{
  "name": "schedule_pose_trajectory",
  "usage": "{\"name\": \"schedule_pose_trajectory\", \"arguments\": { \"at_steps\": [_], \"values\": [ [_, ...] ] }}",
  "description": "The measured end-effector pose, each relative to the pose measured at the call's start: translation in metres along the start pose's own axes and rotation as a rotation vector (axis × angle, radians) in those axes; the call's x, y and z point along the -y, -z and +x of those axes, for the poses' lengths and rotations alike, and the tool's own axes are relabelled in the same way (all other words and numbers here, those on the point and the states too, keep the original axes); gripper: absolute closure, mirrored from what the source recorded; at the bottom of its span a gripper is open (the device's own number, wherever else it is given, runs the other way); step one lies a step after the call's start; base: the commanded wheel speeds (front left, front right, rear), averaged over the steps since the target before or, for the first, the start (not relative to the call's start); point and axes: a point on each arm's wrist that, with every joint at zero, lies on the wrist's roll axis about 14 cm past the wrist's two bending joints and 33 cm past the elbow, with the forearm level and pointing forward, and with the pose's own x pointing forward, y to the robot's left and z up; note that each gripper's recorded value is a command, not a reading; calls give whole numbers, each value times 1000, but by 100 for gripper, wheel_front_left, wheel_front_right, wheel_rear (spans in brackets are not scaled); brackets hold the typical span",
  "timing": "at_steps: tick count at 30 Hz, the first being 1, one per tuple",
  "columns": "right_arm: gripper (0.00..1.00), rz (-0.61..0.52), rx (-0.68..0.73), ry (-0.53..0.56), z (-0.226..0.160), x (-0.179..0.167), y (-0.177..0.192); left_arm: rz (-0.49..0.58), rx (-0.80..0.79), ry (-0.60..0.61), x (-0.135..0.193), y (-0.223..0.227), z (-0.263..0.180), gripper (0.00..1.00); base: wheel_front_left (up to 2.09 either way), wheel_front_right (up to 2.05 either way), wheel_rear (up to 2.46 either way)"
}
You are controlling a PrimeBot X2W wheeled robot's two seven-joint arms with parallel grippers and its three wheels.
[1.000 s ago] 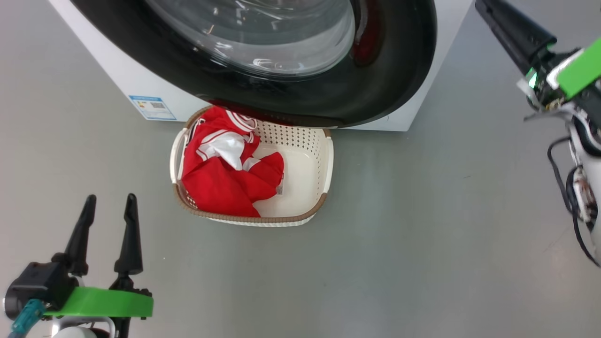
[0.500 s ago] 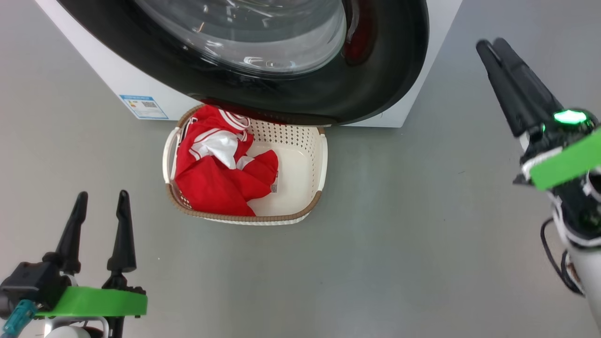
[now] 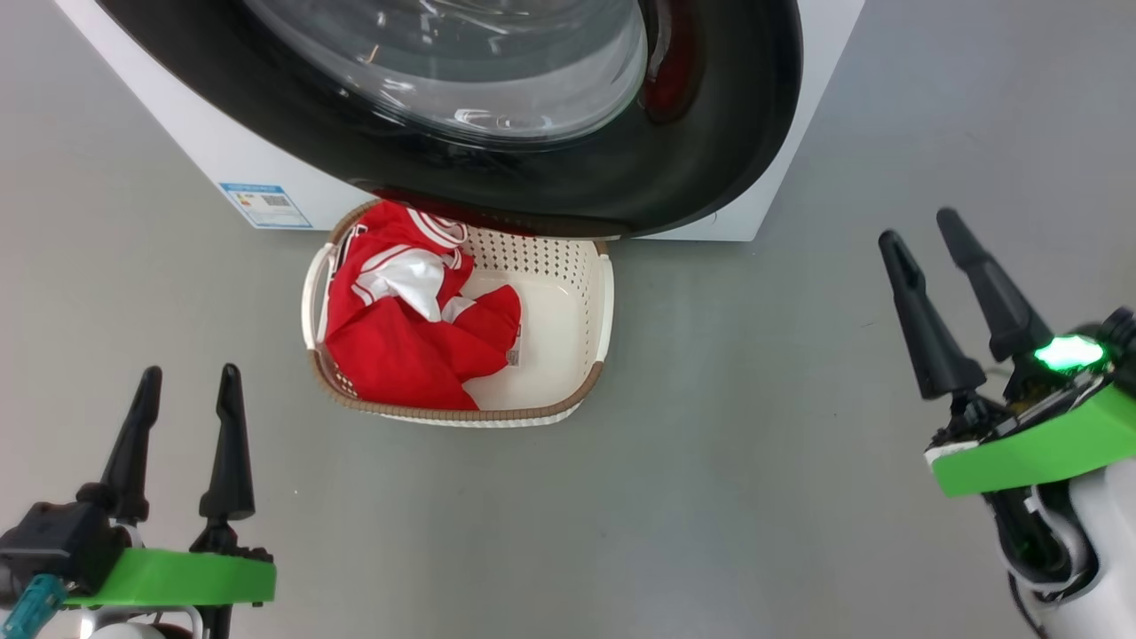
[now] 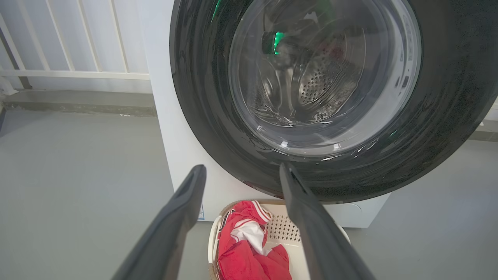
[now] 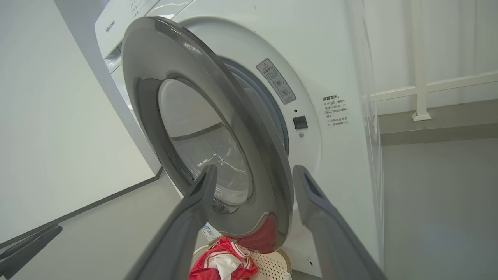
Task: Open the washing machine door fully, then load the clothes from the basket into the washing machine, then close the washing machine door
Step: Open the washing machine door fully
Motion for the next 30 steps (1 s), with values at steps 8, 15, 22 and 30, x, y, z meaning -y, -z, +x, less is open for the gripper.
{"name": "schedule_pose_trajectory", "arguments": {
  "at_steps": [8, 15, 22, 30],
  "values": [
    [0, -45, 47, 80, -4, 5, 5, 2, 4, -2, -1, -1, 0, 0, 0, 0, 0],
    [0, -117, -2, 122, -10, 13, 24, 3, 1, -4, -1, 0, 0, 0, 0, 0, 0],
    [0, -147, -78, 146, -20, 21, 45, 3, 8, -3, -1, -3, -1, 0, 0, 0, 0],
    [0, -149, -98, 153, -24, 22, 49, 1, 15, 2, 1, -6, -2, 0, 0, 0, 0]
  ]
}}
